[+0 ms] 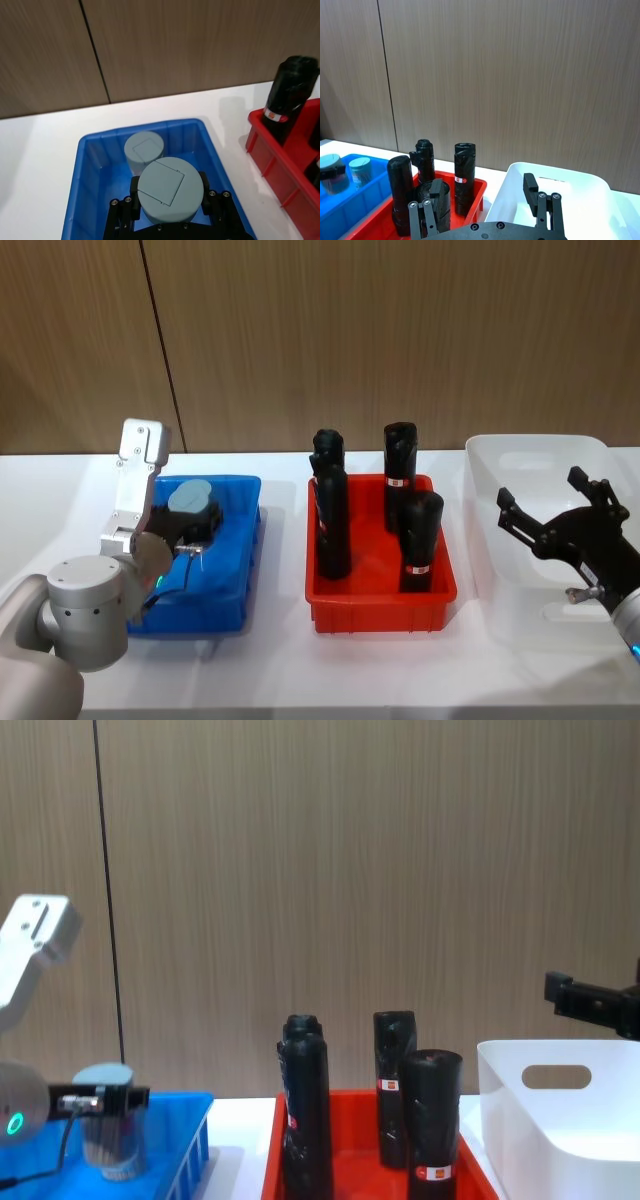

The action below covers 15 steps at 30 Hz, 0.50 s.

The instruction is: Pick the cotton swabs from the blue box and place them into the white box.

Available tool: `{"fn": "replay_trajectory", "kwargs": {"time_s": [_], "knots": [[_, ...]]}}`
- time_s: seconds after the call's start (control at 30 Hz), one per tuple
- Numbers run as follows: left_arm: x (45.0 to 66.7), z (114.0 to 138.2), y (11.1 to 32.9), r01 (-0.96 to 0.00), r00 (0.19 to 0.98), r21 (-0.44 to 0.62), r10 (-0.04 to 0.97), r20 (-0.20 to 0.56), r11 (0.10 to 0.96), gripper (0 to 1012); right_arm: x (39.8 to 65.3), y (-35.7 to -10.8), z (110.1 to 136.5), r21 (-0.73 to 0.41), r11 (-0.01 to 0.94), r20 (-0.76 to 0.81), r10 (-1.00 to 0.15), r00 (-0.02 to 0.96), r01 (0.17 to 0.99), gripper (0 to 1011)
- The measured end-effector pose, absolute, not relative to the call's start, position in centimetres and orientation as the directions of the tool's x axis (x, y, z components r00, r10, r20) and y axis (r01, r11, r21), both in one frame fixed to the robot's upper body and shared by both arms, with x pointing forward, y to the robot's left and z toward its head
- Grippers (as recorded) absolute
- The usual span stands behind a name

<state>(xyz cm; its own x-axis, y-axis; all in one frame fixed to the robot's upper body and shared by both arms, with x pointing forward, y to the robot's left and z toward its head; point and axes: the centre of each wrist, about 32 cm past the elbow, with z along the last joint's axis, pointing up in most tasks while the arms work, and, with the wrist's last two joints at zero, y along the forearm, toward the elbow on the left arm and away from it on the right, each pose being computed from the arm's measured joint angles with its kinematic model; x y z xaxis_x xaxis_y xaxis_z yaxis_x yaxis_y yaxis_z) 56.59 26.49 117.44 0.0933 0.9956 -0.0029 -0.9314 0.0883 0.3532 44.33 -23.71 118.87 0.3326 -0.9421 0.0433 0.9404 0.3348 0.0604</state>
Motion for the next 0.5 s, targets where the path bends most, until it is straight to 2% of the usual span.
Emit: {"fn": "replay_trajectory", "kwargs": {"time_s": [0.5], "knots": [[54.8,120.1,25.9,-0.945,0.262,0.216,0.964,0.045,0.246,664,44.3,-23.7,118.9,0.060,0.335,0.043,-0.942,0.333,0.940,1001]]}}
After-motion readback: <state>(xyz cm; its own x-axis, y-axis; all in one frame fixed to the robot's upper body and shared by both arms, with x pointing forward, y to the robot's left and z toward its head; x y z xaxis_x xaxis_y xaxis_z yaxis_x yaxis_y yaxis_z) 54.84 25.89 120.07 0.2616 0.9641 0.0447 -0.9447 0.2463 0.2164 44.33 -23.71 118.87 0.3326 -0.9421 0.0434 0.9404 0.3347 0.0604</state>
